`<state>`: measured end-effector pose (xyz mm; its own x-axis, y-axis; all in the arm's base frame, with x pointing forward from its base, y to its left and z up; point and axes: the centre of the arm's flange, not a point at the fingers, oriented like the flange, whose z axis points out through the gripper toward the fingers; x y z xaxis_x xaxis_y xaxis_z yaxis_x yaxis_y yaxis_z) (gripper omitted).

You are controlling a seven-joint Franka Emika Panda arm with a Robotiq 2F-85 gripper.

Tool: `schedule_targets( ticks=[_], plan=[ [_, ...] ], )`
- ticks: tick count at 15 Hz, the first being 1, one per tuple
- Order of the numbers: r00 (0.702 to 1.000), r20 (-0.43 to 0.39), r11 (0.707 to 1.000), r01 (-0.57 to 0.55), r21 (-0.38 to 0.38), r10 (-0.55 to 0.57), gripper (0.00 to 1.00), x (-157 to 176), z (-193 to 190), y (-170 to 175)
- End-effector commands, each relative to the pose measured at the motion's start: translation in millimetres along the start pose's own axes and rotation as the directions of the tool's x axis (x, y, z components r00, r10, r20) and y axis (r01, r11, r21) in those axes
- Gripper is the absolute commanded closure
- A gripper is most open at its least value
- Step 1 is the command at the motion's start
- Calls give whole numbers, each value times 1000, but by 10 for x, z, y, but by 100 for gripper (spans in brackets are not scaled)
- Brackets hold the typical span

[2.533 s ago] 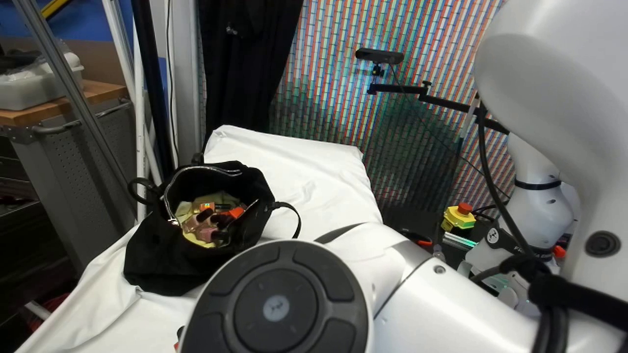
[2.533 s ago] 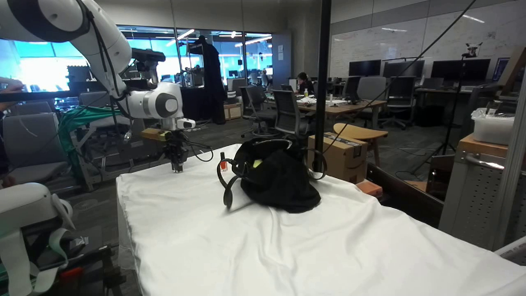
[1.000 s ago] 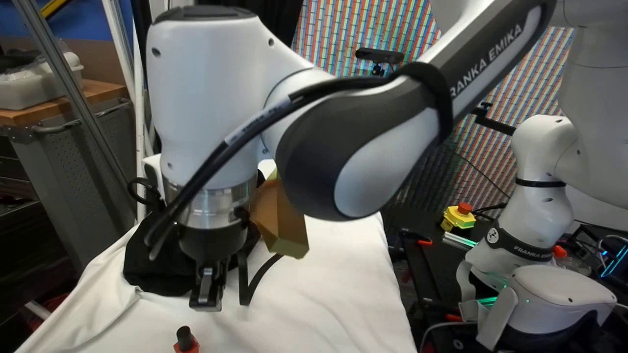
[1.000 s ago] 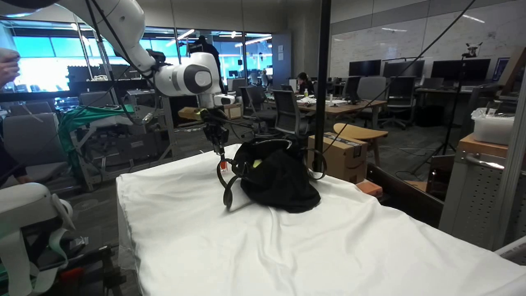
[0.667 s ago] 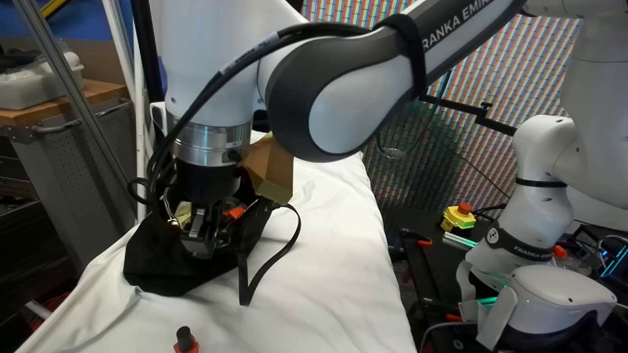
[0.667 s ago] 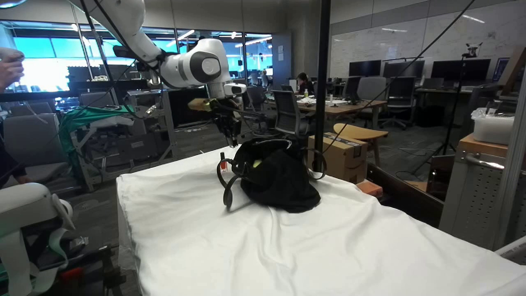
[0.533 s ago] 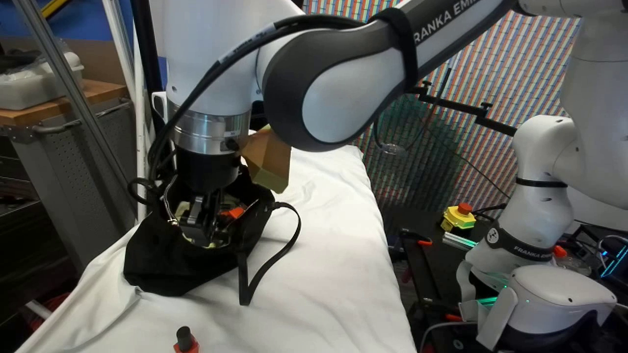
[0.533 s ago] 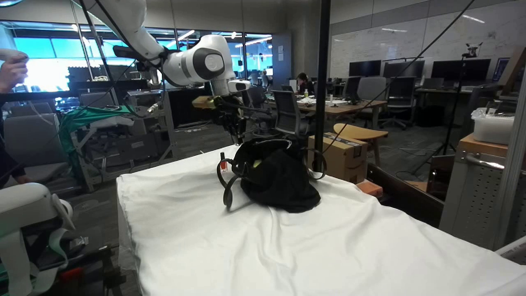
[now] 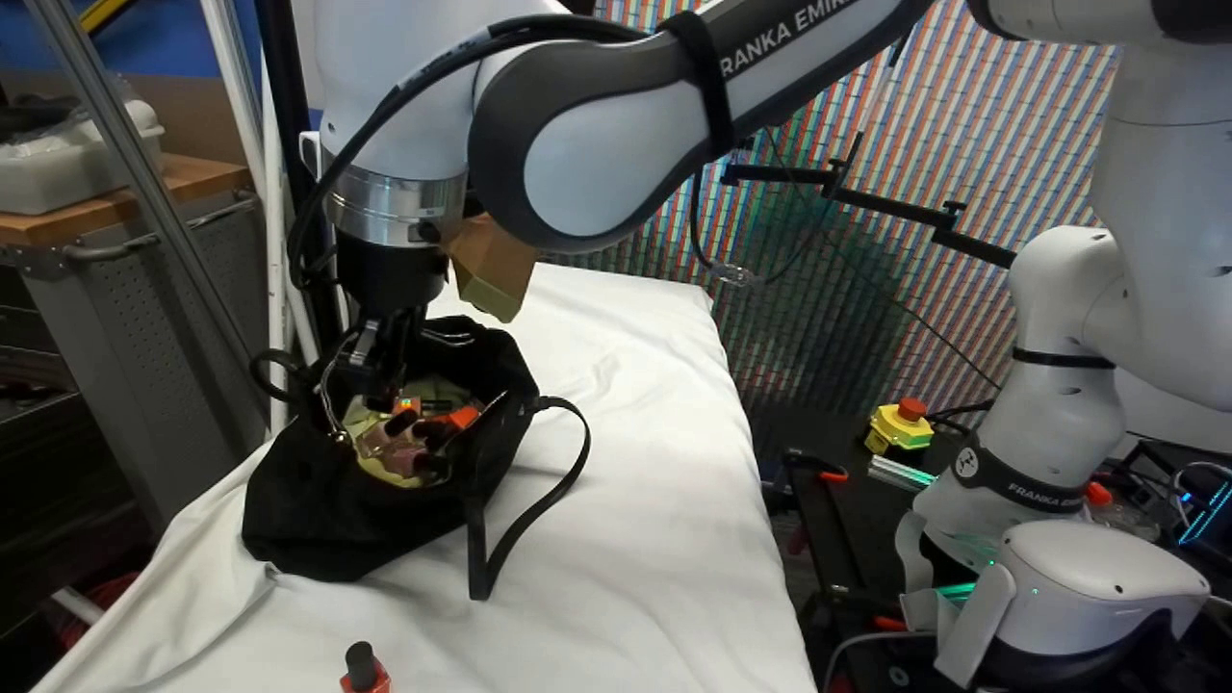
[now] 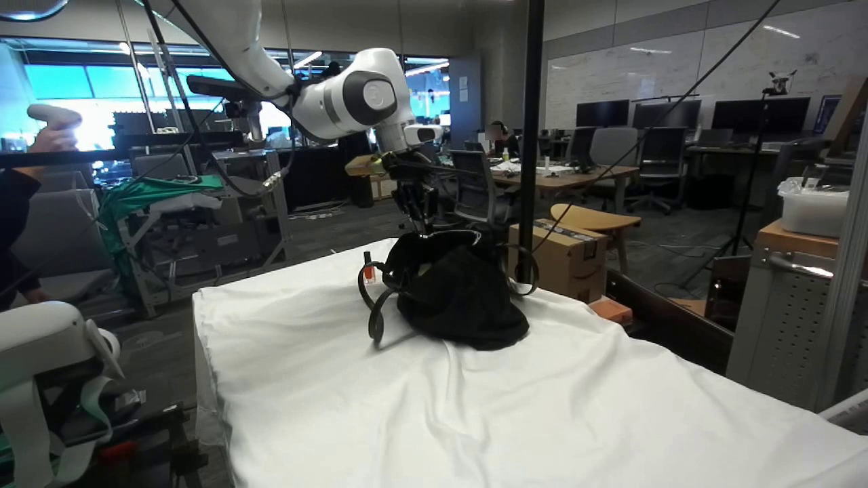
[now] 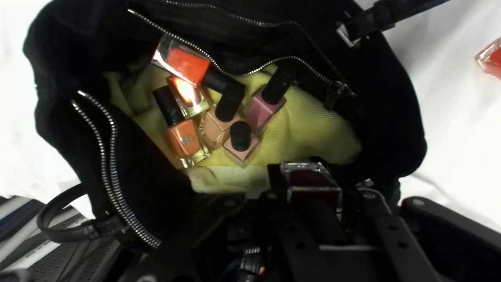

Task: Put all the nail polish in the black bag

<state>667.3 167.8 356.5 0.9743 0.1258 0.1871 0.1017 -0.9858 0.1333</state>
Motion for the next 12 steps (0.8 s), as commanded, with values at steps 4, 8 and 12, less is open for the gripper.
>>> schedule_targets(
  ticks=[4, 8, 12],
  plan=[
    [999, 19, 999, -31, -33, 32, 79, 434, 318, 245],
    [998, 30, 998, -48, -39, 49, 65, 523, 472, 290],
    [998, 35, 998, -54, -42, 55, 22, 557, 507, 273]
  ],
)
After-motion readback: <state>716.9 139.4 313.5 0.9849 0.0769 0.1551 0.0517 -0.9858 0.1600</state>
